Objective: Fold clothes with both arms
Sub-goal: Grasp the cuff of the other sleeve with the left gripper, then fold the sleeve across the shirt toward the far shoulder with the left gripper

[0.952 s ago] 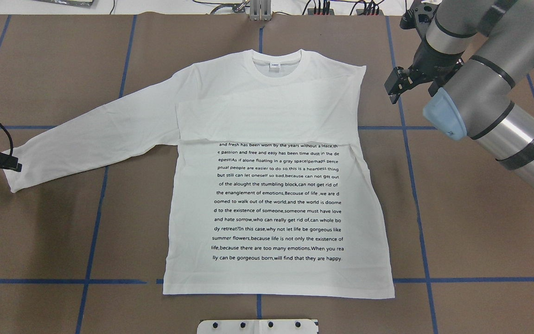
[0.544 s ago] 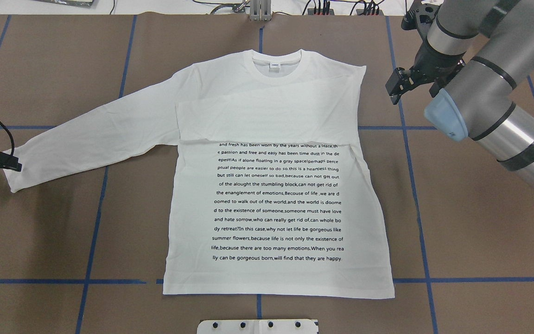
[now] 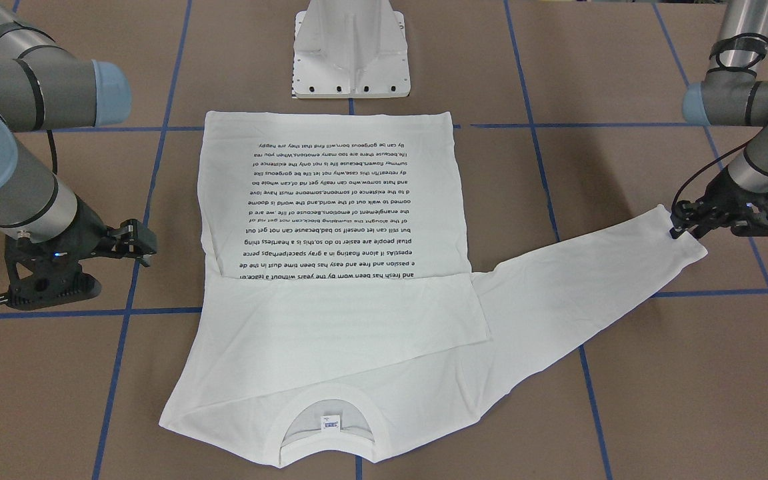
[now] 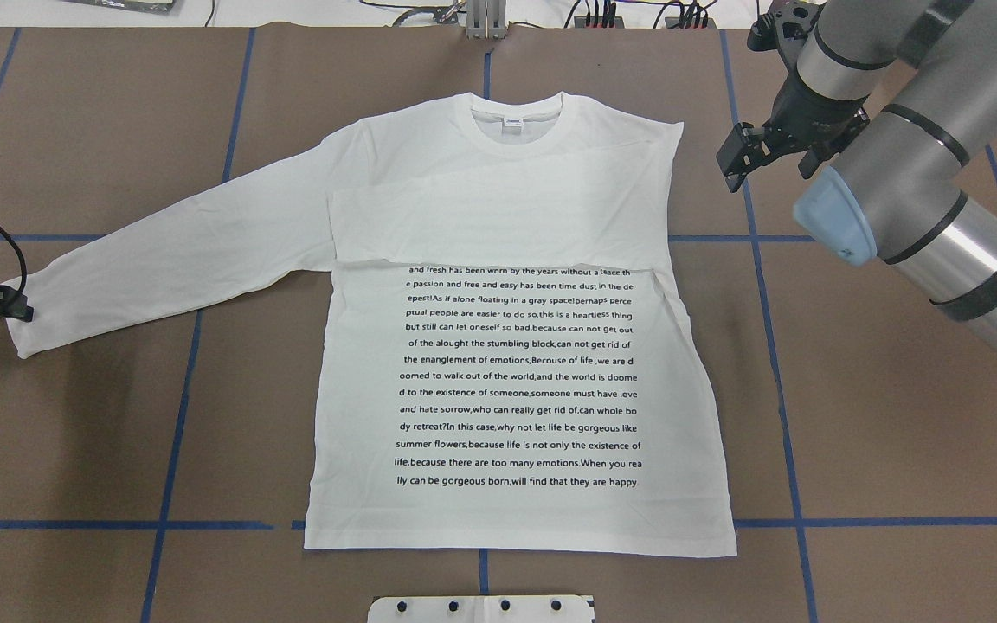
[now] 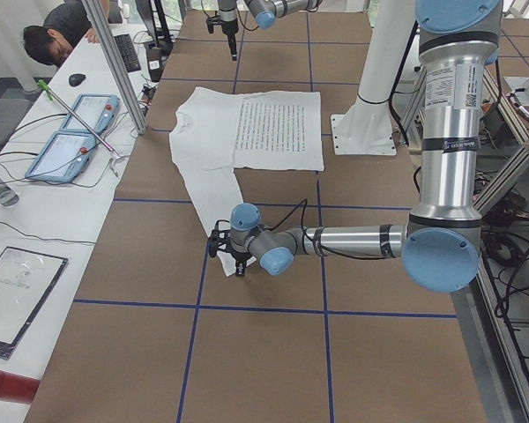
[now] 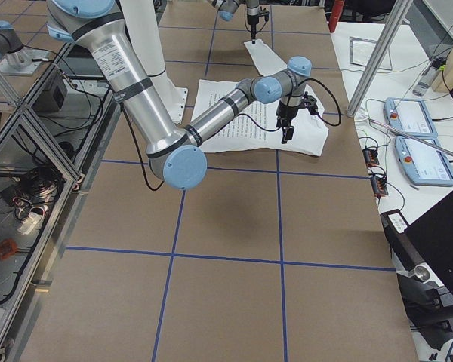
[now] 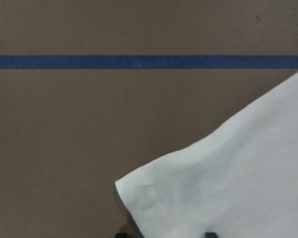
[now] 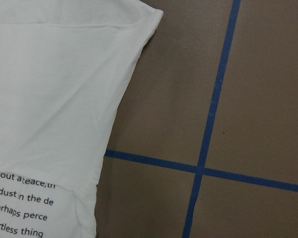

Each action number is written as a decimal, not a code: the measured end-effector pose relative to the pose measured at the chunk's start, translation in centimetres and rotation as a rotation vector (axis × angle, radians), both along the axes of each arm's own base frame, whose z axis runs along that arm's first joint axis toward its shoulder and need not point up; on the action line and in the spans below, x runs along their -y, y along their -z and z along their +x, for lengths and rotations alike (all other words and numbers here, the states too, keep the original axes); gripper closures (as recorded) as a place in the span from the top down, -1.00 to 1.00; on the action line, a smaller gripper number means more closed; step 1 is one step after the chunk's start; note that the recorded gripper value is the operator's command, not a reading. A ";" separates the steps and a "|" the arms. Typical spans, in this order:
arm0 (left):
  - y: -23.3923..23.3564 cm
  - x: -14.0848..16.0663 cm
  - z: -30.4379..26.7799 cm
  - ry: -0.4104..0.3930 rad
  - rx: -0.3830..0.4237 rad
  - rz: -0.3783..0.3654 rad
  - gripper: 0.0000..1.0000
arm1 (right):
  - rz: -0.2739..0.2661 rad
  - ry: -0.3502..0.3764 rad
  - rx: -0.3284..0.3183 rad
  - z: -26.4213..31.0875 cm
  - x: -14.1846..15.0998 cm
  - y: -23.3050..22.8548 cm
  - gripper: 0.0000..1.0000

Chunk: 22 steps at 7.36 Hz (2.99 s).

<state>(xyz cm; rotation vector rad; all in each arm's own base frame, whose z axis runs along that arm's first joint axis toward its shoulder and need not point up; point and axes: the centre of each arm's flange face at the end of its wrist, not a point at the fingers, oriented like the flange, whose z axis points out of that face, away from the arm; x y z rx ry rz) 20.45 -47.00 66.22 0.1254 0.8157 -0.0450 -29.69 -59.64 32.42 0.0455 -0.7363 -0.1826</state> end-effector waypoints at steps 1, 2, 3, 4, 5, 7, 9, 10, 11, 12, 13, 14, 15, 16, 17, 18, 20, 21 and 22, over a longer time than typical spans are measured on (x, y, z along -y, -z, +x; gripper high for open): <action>0.2 0.0 0.0 0.000 -0.002 0.003 -0.96 | 0.000 -0.001 -0.001 0.0 0.0 0.0 1.00; 0.7 0.0 0.1 0.000 -0.006 0.009 -1.00 | -0.001 0.000 -0.004 0.0 0.0 -0.2 1.00; 1.6 0.1 0.1 0.002 -0.015 0.022 -1.00 | -0.001 0.002 -0.007 0.0 0.0 -0.5 1.00; 3.0 0.1 0.0 0.002 -0.027 0.035 -1.00 | -0.004 0.005 -0.009 0.1 -0.1 -0.9 1.00; 5.3 0.2 0.1 0.001 -0.033 0.038 -1.00 | -0.009 0.007 -0.012 0.3 -0.3 -1.4 1.00; 12.6 0.6 0.4 0.000 -0.037 0.029 -1.00 | -0.014 0.007 -0.016 1.3 -1.8 -2.8 1.00; 23.6 3.9 2.9 -0.017 -0.069 0.038 -1.00 | -0.021 -0.004 -0.022 3.8 -5.4 -4.9 1.00; 30.3 6.4 4.7 -0.025 -0.078 0.033 -1.00 | -0.027 -0.011 -0.027 5.4 -7.5 -6.1 1.00; 36.6 8.1 6.1 -0.033 -0.088 0.026 -1.00 | -0.031 -0.018 -0.029 6.7 -9.2 -6.8 1.00; 42.4 9.0 7.3 -0.038 -0.123 0.017 -1.00 | -0.033 -0.023 -0.030 7.9 -10.7 -7.6 1.00; 47.9 9.9 8.4 -0.035 -0.177 0.010 -1.00 | -0.033 -0.028 -0.029 8.7 -11.8 -8.5 1.00; 53.8 10.7 9.5 -0.030 -0.239 0.004 -1.00 | -0.033 -0.030 -0.028 9.1 -12.3 -9.3 1.00; 59.4 11.1 10.5 -0.030 -0.301 -0.003 -1.00 | -0.035 -0.032 -0.029 9.3 -12.6 -9.8 1.00; 63.6 10.9 11.3 -0.035 -0.351 -0.004 -1.00 | -0.040 -0.033 -0.031 9.4 -12.7 -10.2 1.00; 65.9 10.8 12.6 -0.038 -0.389 -0.015 -1.00 | -0.044 -0.034 -0.034 9.5 -12.7 -10.5 1.00; 66.5 10.8 14.5 -0.043 -0.417 -0.031 -1.00 | -0.047 -0.035 -0.034 9.4 -12.7 -10.6 1.00; 65.8 10.9 18.2 -0.051 -0.458 -0.060 -1.00 | -0.049 -0.038 -0.032 9.0 -12.1 -11.1 1.00; 65.6 10.8 19.5 -0.057 -0.474 -0.065 -1.00 | -0.043 -0.040 -0.026 8.8 -11.8 -11.6 1.00; 66.0 10.2 20.8 -0.070 -0.487 -0.071 -1.00 | -0.039 -0.041 -0.021 8.6 -11.5 -12.1 1.00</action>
